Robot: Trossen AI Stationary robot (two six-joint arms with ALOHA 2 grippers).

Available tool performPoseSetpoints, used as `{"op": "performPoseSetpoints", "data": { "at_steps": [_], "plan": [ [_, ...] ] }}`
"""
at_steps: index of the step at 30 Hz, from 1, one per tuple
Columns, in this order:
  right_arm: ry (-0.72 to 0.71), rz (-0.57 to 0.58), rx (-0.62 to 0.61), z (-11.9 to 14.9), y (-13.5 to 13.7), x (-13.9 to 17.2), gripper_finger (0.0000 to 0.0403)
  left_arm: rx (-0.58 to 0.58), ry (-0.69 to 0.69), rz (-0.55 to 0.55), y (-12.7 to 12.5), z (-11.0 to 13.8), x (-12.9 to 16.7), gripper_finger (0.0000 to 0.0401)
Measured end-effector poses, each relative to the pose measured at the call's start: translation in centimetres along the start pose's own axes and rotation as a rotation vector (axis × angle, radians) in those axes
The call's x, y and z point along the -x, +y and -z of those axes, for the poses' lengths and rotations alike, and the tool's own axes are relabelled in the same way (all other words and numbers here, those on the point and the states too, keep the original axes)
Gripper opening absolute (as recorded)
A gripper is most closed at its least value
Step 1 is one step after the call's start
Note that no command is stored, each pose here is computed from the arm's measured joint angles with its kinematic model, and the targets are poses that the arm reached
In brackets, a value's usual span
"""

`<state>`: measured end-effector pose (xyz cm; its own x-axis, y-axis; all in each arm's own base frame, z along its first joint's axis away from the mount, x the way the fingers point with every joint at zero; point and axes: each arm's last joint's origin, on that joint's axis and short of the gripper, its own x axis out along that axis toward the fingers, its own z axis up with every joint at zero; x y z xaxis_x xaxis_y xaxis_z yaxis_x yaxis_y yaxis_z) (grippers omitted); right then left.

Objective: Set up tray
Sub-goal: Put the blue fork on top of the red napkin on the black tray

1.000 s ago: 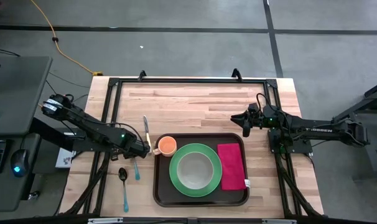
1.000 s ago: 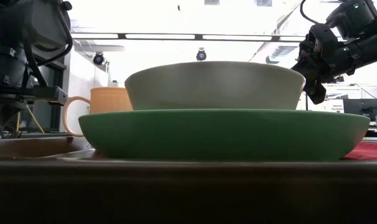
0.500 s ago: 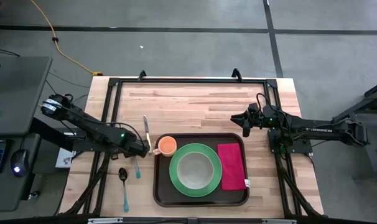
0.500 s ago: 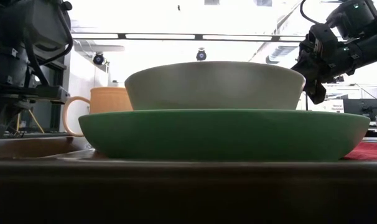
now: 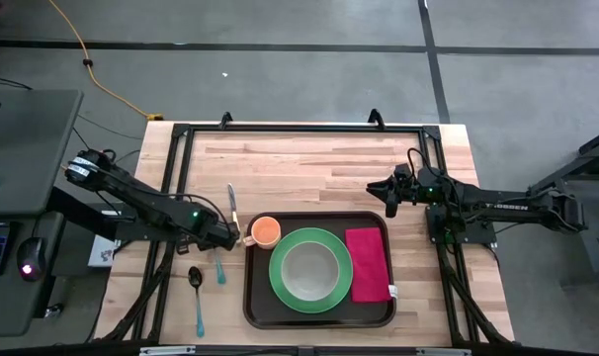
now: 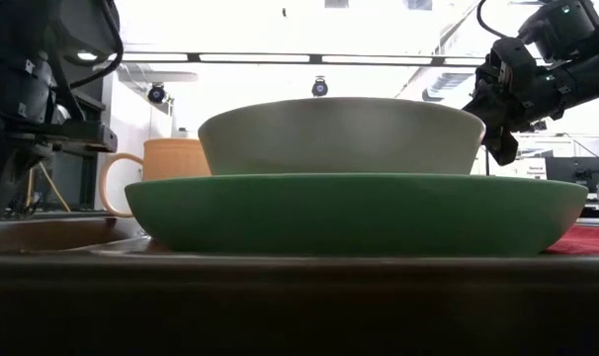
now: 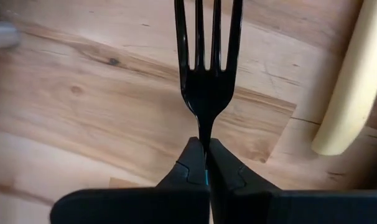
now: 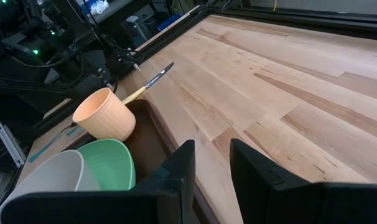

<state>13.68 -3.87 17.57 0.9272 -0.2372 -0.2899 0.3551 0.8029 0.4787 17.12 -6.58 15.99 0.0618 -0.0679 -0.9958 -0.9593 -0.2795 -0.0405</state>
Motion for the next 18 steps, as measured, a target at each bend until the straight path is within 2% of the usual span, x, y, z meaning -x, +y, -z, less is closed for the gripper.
{"op": "performPoseSetpoints", "data": {
  "at_steps": [18],
  "plan": [
    [-0.001, 0.001, 0.024, 0.0, 0.0, 0.0, 0.0079, -0.007, -0.012, -0.02, -1.3, 1.3, 5.2, 0.0021]
  ]
}}
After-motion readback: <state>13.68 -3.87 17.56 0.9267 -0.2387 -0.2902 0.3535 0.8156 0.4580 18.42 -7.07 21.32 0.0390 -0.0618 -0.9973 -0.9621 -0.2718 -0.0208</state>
